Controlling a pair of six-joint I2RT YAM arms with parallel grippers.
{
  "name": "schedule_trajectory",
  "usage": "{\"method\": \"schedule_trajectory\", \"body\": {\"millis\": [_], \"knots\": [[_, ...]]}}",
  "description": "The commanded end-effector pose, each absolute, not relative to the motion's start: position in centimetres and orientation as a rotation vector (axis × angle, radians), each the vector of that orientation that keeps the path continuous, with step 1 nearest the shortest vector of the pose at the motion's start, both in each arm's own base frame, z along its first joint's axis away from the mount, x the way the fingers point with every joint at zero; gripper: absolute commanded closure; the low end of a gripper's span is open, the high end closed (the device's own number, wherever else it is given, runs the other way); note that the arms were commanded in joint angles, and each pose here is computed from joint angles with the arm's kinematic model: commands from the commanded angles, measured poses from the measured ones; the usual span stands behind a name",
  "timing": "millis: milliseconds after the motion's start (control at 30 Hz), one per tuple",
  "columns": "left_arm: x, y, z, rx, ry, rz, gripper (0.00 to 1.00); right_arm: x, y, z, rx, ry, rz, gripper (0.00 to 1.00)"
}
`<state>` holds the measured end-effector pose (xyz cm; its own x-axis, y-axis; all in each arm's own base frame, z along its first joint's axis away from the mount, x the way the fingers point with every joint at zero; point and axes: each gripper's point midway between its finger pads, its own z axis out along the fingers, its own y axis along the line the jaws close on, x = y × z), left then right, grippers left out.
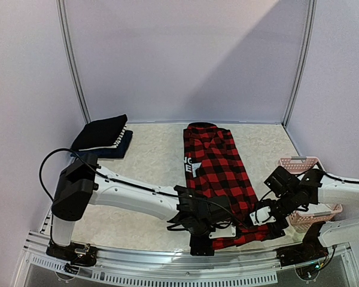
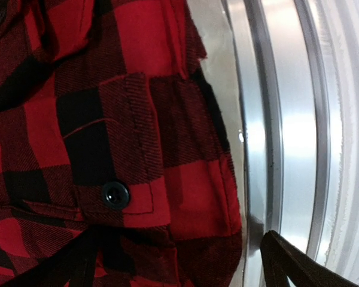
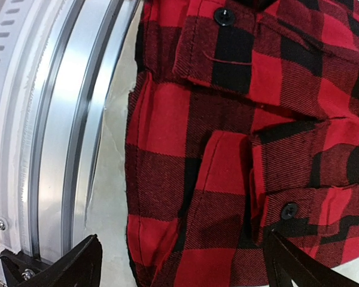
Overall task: Fold and stack the mixed laundry pile
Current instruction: Fold the rectangle-folded shirt at the center of the board.
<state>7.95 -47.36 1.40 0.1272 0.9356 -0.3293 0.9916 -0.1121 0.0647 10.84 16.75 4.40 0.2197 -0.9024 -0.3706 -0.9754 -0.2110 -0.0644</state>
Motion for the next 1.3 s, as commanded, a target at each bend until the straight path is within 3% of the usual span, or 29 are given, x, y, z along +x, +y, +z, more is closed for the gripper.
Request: {"method": "schedule_trajectory", "body": {"millis": [0,67,200,367,433,500,567,667,1000,1267], "knots": [[10.7,-46.7,0.2,2.01,1.933,-0.05,0.08,10.4,16.2,2.5,-2.258,1.766,0.371,0.08],[10.5,-46.6,0.2,2.003,1.926,-0.068,0.16,10.3,15.9,1.8,-2.273,1.765,0.361,0.1],[10.2,-46.3,0.8,1.994,1.905,-0.112,0.43,10.0,15.5,1.0,-2.3,1.734,0.352,0.12],[10.1,-45.5,0.1,2.016,1.923,-0.093,0.72,11.3,15.9,0.5,-2.26,1.721,0.28,0.24],[10.4,-45.4,0.1,2.005,1.926,-0.079,0.79,11.6,16.1,0.6,-2.251,1.728,0.28,0.36],[10.8,-45.5,0.6,1.985,1.921,-0.068,0.88,11.2,16.3,1.2,-2.263,1.741,0.32,0.64],[11.3,-45.6,1.4,1.957,1.916,-0.059,1.0,11.0,16.5,2.2,-2.272,1.756,0.357,0.85],[12.3,-45.5,3.5,1.896,1.899,-0.029,1.0,11.1,17.1,4.7,-2.254,1.764,0.391,0.99],[17.0,-43.4,12.8,1.65,1.824,0.168,1.0,14.2,18.2,11.6,-2.068,1.75,0.252,1.0],[22.3,-41.3,15.4,1.463,1.866,0.331,1.0,21.3,18.6,14.8,-1.736,1.789,0.037,1.0]]}}
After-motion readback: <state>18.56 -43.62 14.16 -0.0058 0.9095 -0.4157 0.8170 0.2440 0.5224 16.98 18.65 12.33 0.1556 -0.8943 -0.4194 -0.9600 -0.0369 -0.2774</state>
